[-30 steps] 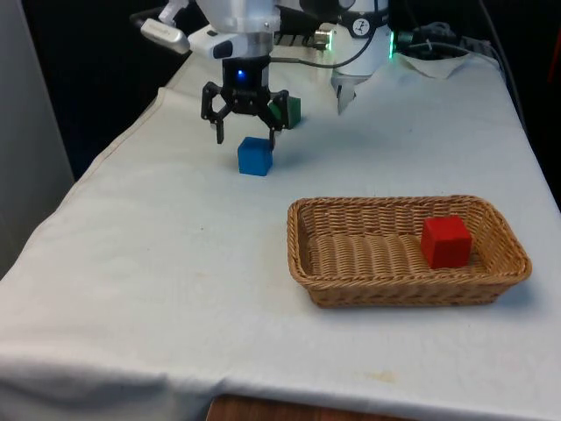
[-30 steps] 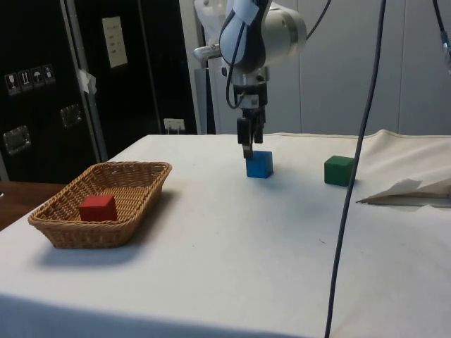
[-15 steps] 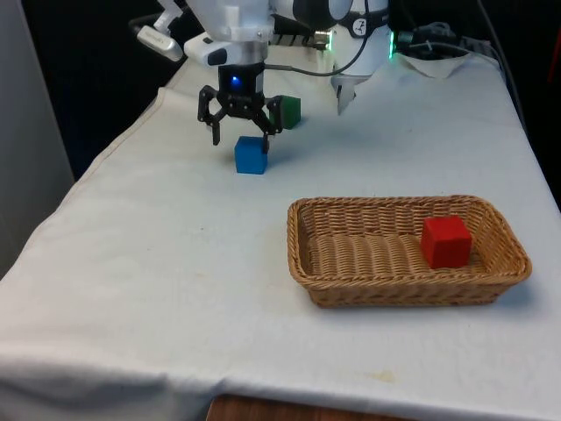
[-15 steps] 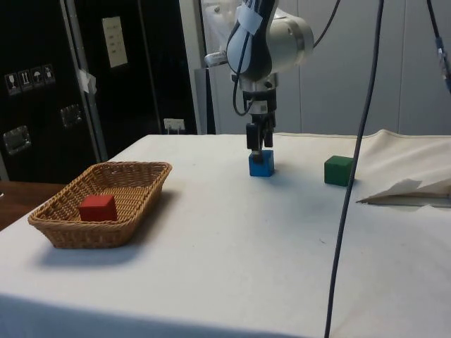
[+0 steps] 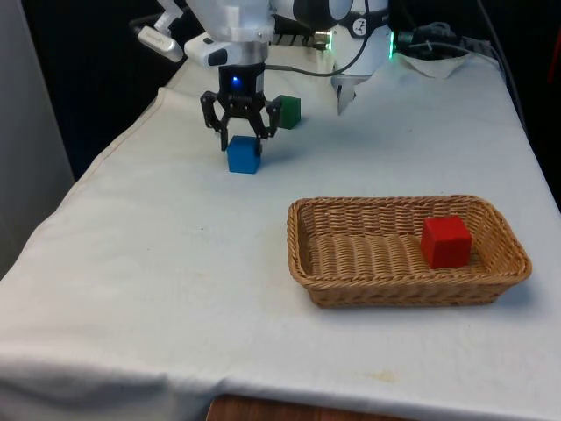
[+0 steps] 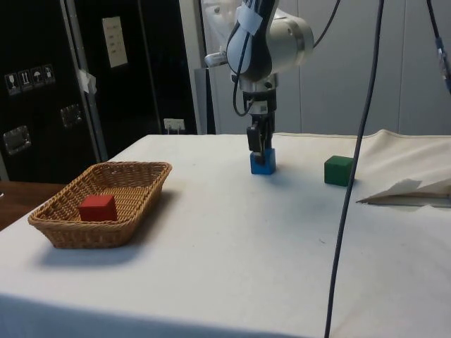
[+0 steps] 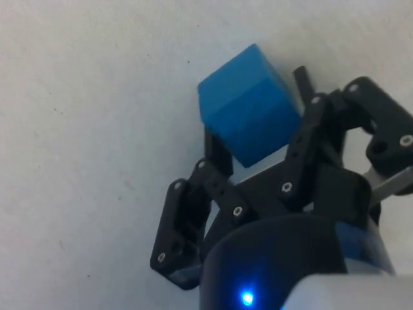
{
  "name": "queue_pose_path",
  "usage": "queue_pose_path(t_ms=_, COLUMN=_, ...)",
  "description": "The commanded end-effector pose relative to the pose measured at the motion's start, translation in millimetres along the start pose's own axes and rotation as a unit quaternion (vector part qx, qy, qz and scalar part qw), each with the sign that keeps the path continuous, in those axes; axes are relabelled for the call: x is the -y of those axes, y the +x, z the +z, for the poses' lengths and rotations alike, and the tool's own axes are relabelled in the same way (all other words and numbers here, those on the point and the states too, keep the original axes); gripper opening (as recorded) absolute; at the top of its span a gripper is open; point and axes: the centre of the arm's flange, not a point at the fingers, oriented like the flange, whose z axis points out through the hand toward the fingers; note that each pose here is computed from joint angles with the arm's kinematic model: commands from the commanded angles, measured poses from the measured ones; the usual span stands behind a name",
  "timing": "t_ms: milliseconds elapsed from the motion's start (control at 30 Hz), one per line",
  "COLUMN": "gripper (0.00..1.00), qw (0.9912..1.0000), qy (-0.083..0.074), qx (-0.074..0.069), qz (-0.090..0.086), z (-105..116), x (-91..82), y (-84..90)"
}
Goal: Pick up exactly two blocks and place them into the basket.
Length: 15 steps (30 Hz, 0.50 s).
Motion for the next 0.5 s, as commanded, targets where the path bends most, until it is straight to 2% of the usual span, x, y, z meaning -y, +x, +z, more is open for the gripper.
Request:
queue_pose_path(t_ms=0, gripper=0.25, qw=0.99999, qy=0.0, qx=-0.004, qz=0.0, z=0, x=0.4, y=0.7)
queue_pose_path(t_ms=67, gripper=0.01, qw=0.99999, qy=0.0, qx=-0.004, qz=0.0, z=0, x=0.4, y=0.7)
queue_pose_path(t_ms=233, gripper=0.02, qw=0.99999, qy=0.0, qx=-0.004, qz=0.0, z=0, x=0.4, y=0.7)
queue_pose_path(t_ms=267, gripper=0.02, qw=1.0, qy=0.001, qx=0.0, qz=0.0, z=0, x=0.5, y=0.2)
queue_pose_path(t_ms=467, gripper=0.02, qw=0.99997, qy=0.001, qx=-0.008, qz=0.0, z=-11, x=3.8, y=7.0)
